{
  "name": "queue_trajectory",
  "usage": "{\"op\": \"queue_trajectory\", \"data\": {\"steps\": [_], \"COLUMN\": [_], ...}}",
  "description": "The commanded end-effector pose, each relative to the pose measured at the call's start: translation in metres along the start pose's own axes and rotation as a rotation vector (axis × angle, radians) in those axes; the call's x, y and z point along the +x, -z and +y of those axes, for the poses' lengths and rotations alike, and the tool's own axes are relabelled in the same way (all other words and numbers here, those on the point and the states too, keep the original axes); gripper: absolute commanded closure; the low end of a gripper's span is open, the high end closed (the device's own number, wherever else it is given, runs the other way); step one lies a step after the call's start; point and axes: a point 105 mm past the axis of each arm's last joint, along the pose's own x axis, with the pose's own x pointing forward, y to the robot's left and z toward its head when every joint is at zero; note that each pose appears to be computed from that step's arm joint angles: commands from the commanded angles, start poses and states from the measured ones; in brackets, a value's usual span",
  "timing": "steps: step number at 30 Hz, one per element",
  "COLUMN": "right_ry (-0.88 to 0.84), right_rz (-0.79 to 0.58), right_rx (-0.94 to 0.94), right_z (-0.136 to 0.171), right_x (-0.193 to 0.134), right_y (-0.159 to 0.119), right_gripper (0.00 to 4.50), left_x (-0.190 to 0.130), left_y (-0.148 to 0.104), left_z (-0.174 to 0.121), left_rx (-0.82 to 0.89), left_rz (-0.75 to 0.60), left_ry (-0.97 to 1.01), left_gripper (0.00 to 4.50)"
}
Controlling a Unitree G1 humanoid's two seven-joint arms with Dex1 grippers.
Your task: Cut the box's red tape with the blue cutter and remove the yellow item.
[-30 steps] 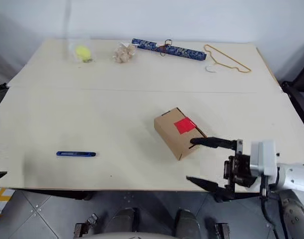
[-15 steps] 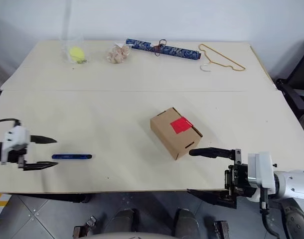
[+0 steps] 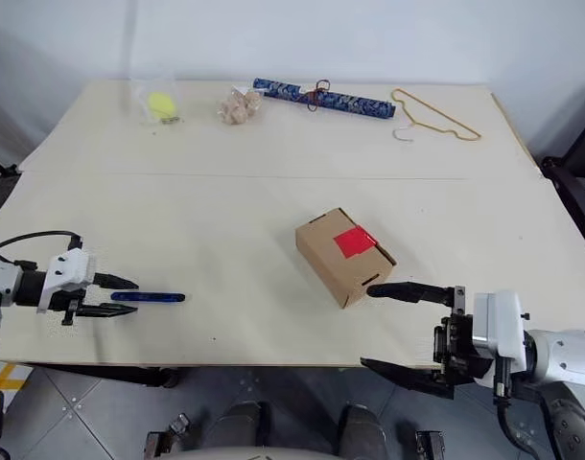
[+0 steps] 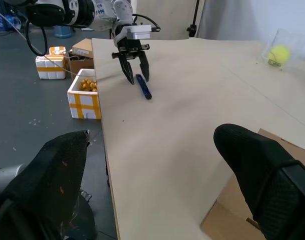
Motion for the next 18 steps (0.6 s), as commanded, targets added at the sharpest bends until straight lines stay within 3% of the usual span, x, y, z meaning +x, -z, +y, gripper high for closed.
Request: {"op": "queue_trajectory", "data": {"steps": [1, 9, 14, 18], "right_ry": [-0.020, -0.033, -0.040, -0.038], "right_rz": [0.002, 0.005, 0.005, 0.011], "right_rx": [-0.035, -0.023, -0.014, -0.012], "right_z": [0.005, 0.006, 0.005, 0.005], "right_x": [0.002, 0.002, 0.004, 0.002], "right_y": [-0.007, -0.005, -0.003, -0.003], "right_gripper": [0.00, 0.00, 0.00, 0.00], "left_x": [0.011, 0.014, 0.021, 0.027], "left_y": [0.003, 0.003, -0.001, -0.016], "left_z": [-0.014, -0.016, -0.018, -0.015], "left_rx": [-0.020, -0.011, 0.000, 0.031], "left_rz": [-0.009, 0.001, -0.015, -0.056], "left_ry": [0.091, 0.097, 0.100, 0.095], "left_gripper": [3.07, 3.07, 4.10, 4.10]}}
